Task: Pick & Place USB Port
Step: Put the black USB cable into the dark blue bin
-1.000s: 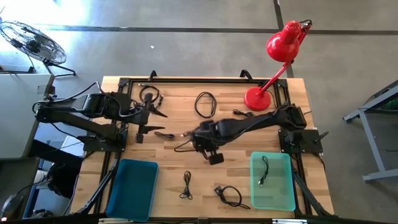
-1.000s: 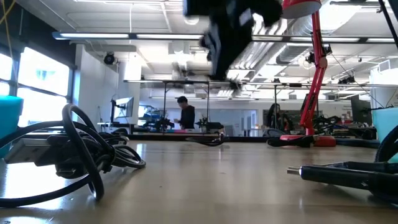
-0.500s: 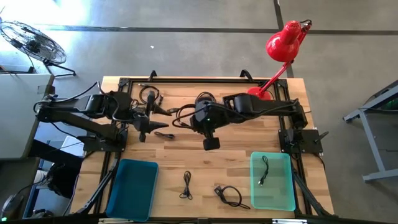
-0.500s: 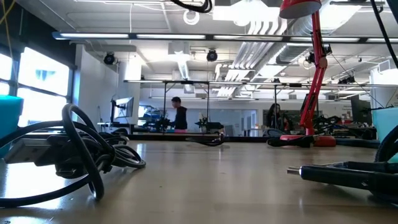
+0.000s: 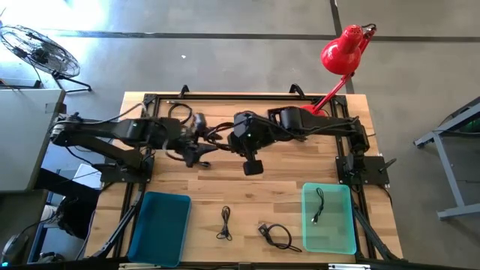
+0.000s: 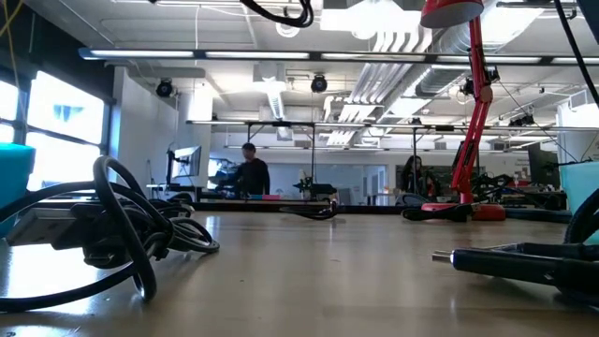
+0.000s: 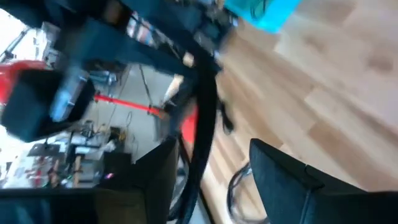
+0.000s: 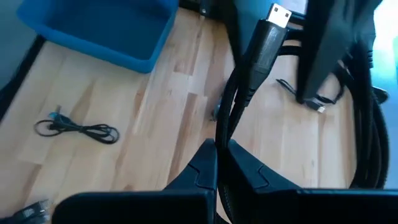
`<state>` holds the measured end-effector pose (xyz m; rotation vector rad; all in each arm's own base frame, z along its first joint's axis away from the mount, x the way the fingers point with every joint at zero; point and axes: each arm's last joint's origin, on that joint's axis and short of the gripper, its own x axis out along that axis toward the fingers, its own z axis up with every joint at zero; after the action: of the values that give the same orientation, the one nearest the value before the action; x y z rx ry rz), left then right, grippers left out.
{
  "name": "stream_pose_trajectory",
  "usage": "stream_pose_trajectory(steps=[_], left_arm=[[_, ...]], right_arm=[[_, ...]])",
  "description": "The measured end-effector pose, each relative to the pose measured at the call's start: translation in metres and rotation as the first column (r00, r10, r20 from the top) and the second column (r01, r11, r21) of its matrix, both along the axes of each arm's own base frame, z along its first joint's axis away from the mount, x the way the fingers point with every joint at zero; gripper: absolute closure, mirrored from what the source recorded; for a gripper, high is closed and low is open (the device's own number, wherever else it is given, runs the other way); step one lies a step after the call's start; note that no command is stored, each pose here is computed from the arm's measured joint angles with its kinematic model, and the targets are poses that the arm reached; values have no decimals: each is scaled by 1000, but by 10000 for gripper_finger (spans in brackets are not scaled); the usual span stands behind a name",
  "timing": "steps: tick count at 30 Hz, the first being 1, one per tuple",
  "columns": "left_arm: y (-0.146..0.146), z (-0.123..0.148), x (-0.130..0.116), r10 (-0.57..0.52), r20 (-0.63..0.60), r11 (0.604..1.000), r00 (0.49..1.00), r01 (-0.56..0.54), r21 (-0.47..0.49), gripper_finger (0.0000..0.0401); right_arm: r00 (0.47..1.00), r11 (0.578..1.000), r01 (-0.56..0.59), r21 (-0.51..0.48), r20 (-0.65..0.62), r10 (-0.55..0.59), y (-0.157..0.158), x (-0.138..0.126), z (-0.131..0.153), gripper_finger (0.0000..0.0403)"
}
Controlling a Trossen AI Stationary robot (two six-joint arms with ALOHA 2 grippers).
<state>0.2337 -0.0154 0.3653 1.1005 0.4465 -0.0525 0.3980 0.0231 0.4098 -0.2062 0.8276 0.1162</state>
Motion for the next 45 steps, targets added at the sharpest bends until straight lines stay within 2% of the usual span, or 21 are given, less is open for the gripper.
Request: stream_pose_trajectory(steps=[3, 5, 10, 14, 20, 23, 27, 30, 32, 34, 37, 39, 41, 45], left_arm=[[1, -3, 10, 58, 13, 998, 998, -58, 19, 214], [2, -4, 14, 103, 23, 994, 994, -104, 39, 239], [3, -3, 11, 148, 7, 987, 989, -148, 63, 369], [5, 11, 6, 184, 16, 981, 983, -185, 62, 374], [8, 27, -5, 269, -24, 963, 963, -269, 26, 389], [8, 27, -10, 298, -72, 955, 952, -297, 17, 391], [8, 22, -21, 331, -197, 934, 923, -350, -74, 392], [8, 15, -37, 360, -366, 880, 858, -443, -173, 393], [7, 8, -50, 357, -513, 792, 780, -545, -277, 393], [4, 2, -62, 310, -651, 682, 693, -639, -356, 394], [-7, -4, -73, 135, -797, 553, 589, -712, -432, 394], [-19, -6, -76, 16, -826, 512, 563, -715, -477, 394], [-31, -8, -78, -85, -839, 493, 537, -709, -504, 394], [-56, -16, -84, -196, -872, 456, 448, -746, -486, 395]], right_arm=[[1000, 1000, -2, 5, 2, 2, -1, 0, 0, 399], [1000, 1000, 0, 3, 1, 0, -2, 0, 0, 399], [1000, 1000, 6, 0, -10, -6, -2, -1, -1, 400], [999, 998, 44, -37, 5, -44, -3, 0, 1, 388], [977, 972, 210, -103, 52, -205, -6, -3, 9, 317], [977, 964, 213, -159, 68, -204, -5, -9, 19, 281], [967, 928, 253, -275, 89, -237, 2, -25, 29, 252], [953, 890, 302, -340, 90, -289, 5, -42, 38, 245], [937, 868, 349, -354, 100, -336, 4, -52, 43, 244], [921, 851, 389, -353, 114, -373, 2, -58, 46, 243], [912, 842, 409, -351, 125, -391, -1, -62, 49, 243], [915, 845, 403, -350, 123, -385, -2, -64, 51, 244], [923, 862, 383, -332, 107, -369, -4, -64, 50, 248], [937, 894, 349, -279, 77, -342, -9, -63, 49, 259]])
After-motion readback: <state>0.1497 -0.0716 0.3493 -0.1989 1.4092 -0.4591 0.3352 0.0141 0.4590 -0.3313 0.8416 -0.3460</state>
